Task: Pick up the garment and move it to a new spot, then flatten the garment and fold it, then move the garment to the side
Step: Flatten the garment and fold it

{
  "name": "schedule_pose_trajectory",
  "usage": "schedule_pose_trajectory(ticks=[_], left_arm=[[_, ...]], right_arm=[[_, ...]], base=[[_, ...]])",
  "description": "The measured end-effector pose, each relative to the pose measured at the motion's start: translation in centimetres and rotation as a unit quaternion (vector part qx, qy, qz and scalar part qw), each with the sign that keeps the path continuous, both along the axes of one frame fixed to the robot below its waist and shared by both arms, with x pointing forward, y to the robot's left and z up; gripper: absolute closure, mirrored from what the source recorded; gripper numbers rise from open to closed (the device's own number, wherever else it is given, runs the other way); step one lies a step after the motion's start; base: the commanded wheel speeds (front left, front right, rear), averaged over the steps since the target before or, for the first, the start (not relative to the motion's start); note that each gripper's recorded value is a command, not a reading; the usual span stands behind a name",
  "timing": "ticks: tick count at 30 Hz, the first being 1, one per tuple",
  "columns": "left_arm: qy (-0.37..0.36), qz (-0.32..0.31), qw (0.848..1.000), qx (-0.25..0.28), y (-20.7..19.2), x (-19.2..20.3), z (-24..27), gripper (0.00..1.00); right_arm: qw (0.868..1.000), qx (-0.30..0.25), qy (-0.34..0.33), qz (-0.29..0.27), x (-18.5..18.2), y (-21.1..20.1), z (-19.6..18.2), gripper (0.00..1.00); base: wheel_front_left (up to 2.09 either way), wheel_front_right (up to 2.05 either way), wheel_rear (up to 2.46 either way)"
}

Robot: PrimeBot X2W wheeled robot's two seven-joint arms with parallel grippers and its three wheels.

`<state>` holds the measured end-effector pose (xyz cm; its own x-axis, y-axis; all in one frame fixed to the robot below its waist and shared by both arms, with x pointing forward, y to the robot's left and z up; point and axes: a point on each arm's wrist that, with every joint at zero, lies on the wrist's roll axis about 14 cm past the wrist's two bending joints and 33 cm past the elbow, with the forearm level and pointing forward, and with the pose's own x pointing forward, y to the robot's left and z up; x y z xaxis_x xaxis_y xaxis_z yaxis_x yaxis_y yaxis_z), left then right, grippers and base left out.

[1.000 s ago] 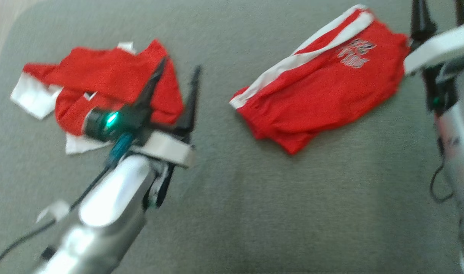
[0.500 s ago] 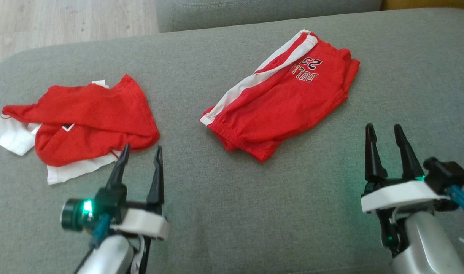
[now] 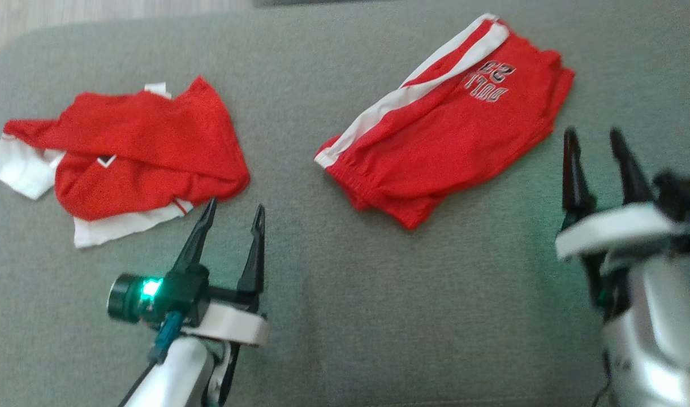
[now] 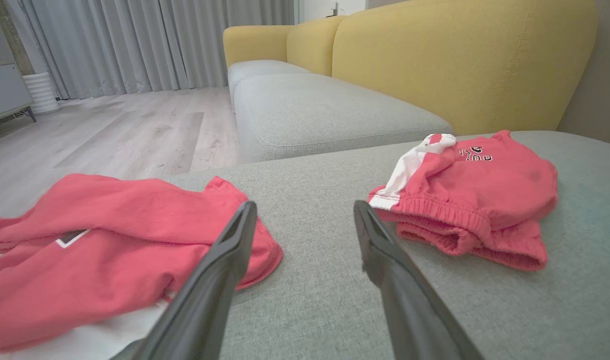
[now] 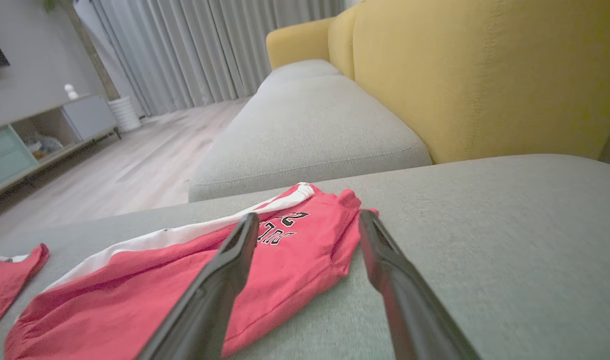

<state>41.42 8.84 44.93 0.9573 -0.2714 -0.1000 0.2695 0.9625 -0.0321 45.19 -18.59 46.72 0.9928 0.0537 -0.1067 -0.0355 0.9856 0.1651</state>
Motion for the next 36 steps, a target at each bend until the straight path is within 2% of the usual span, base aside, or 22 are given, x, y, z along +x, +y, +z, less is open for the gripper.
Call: schedule_pose_trajectory(ticks=[4, 7, 13, 17, 21, 24, 25, 26, 30, 36], left_arm=[[0.002, -0.006, 1.0, -0.01, -0.6, 1.3, -0.4, 0.0], [0.005, 0.0, 1.0, -0.013, -0.4, 1.8, -0.7, 0.0], [0.02, 0.028, 0.999, -0.023, 1.2, 2.5, -1.8, 0.0], [0.024, 0.04, 0.999, -0.023, 2.1, 2.9, -2.3, 0.0], [0.031, 0.051, 0.998, -0.019, 2.9, 2.9, -2.9, 0.0], [0.032, 0.058, 0.998, -0.02, 3.3, 2.9, -2.9, 0.0], [0.032, 0.057, 0.998, -0.019, 3.3, 2.8, -2.9, 0.0], [0.031, 0.056, 0.998, -0.017, 3.3, 2.9, -2.9, 0.0], [0.024, 0.056, 0.998, -0.018, 3.3, 3.1, -2.5, 0.0], [0.009, 0.036, 0.999, -0.019, 2.0, 3.3, -1.5, 0.0]], right_arm=[[0.999, -0.023, 0.034, -0.007, 4.6, -1.2, -0.4, 0.0], [0.996, -0.004, 0.084, -0.016, 7.3, -1.8, -2.2, 0.0], [0.986, -0.051, 0.158, -0.028, 11.5, -3.9, -5.4, 0.0], [0.975, -0.077, 0.208, -0.014, 13.1, -3.4, -8.1, 0.0], [0.961, -0.103, 0.255, 0.002, 13.1, -3.1, -11.1, 0.0], [0.958, -0.113, 0.262, 0.005, 13.6, -3.1, -11.2, 0.0], [0.958, -0.111, 0.265, 0.006, 13.6, -3.0, -11.2, 0.6], [0.957, -0.109, 0.269, 0.006, 13.5, -3.0, -11.3, 1.0], [0.958, -0.1, 0.268, 0.015, 13.0, -2.1, -11.0, 1.0], [0.968, -0.063, 0.244, 0.001, 11.7, -2.4, -9.7, 1.0]], base=[[0.0, 0.0, 0.0], [0.0, 0.0, 0.0], [0.0, 0.0, 0.0], [0.0, 0.0, 0.0], [0.0, 0.0, 0.0], [0.0, 0.0, 0.0], [0.0, 0.0, 0.0], [0.0, 0.0, 0.0], [0.0, 0.0, 0.0], [0.0, 0.0, 0.0]])
